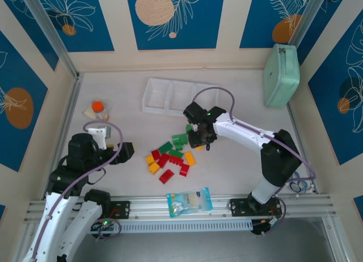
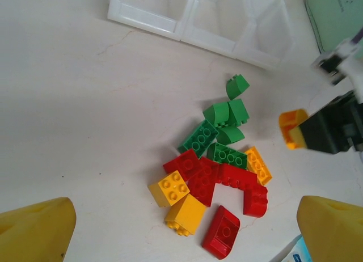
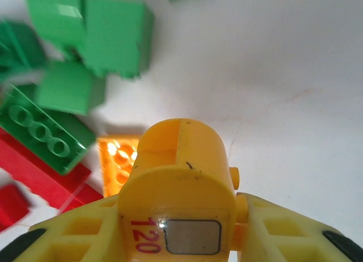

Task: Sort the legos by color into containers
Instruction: Pick up the lego from the bottom-center of the table, then place the lego in the container.

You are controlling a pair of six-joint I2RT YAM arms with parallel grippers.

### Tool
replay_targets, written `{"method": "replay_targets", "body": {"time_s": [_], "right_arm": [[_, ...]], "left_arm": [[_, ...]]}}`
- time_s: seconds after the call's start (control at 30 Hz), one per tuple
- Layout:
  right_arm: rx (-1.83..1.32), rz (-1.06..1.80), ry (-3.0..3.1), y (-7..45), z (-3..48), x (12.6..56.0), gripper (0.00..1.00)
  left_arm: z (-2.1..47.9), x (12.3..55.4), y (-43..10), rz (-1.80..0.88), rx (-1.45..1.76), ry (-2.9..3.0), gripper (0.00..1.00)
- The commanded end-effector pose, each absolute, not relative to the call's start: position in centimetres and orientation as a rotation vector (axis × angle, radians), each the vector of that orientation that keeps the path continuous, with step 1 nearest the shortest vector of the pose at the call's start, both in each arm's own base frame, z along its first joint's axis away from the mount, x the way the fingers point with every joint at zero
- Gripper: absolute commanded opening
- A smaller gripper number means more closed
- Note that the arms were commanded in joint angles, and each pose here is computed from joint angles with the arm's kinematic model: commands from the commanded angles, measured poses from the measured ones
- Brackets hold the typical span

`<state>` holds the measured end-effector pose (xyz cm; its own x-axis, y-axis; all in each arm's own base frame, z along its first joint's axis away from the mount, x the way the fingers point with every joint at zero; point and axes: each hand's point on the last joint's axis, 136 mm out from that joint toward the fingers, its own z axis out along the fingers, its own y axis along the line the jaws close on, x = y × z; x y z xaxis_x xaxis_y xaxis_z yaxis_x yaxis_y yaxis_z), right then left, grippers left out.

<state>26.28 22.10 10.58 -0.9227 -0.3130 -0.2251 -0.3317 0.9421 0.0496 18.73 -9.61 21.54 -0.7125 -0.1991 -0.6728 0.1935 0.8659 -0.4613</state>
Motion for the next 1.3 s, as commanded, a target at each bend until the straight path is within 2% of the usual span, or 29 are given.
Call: {"method": "replay_targets", "body": {"time_s": [0.0,0.27,0.6,0.93,1.27], "right_arm": [[-0.415,0.133,2.791,20.8,14.0,29.4,0.34],[-0.158,0.310,2.724,19.4,16.3,37.8,0.34],[-0.088,0.328,2.733,20.0,14.3,45.6,0.33],[-0.048,0.293,2.783,19.9,10.8,46.9,0.35],[-0.042,0.288,2.790,19.6,11.1,46.3,0.54]], "left_arm": [[21.4,18.9,-9.4,-0.638,0.010,2.257,1.00],[21.0,19.0,-10.1,-0.667,0.043,2.297,1.00],[21.3,18.9,-10.2,-0.676,0.055,2.281,1.00],[21.5,18.8,-10.1,-0.671,0.056,2.267,1.00],[21.4,18.9,-10.1,-0.668,0.055,2.268,1.00]]}}
